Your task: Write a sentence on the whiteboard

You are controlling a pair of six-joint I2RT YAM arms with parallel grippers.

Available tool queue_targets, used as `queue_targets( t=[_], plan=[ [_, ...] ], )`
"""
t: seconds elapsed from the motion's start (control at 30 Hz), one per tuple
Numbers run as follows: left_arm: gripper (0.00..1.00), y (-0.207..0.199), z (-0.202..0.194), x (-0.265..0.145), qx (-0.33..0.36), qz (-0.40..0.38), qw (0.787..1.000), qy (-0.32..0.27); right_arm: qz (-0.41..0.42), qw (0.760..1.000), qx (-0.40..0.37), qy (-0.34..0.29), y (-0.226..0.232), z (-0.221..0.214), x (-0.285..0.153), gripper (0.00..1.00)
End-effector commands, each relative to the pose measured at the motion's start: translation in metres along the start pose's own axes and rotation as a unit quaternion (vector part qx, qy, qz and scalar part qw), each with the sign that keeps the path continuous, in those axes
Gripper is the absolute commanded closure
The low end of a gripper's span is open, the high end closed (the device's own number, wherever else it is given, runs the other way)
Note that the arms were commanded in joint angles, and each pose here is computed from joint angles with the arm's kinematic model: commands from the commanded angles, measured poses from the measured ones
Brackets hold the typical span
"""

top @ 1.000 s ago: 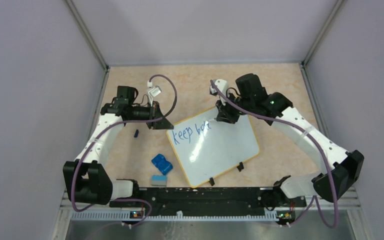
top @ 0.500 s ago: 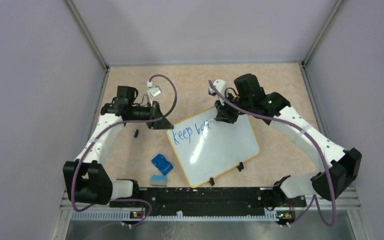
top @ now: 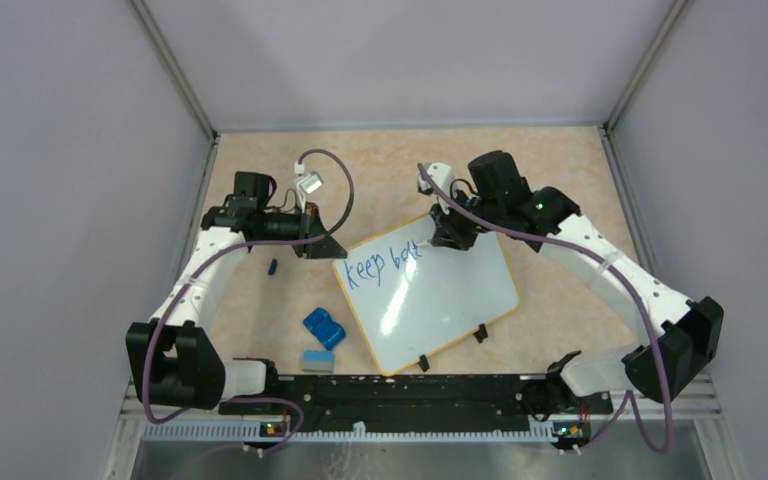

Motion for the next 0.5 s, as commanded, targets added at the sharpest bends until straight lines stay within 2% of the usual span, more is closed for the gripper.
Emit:
queue_targets(
  t=[0.0, 0.47],
  plan=[
    [1.0, -0.002, -0.009, 0.007, -0.009, 0.0, 1.0, 0.026, 0.008, 0.999, -0.014, -0.046, 0.009, 0.017, -0.019, 1.0],
    [1.0, -0.002, -0.009, 0.007, -0.007, 0.002, 1.0, 0.026, 0.035, 0.998, 0.001, -0.055, 0.006, 0.006, -0.044, 1.0]
  ],
)
Point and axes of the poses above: each gripper's point midway between its finger pads, its own x axis out along the fingers, its own y axis along the line the jaws close on, z = x × y, the point moved 10 cm from there along -x, back along the fingers, and after that the axes turned 8 degrees about x, right-handed, at the moved point
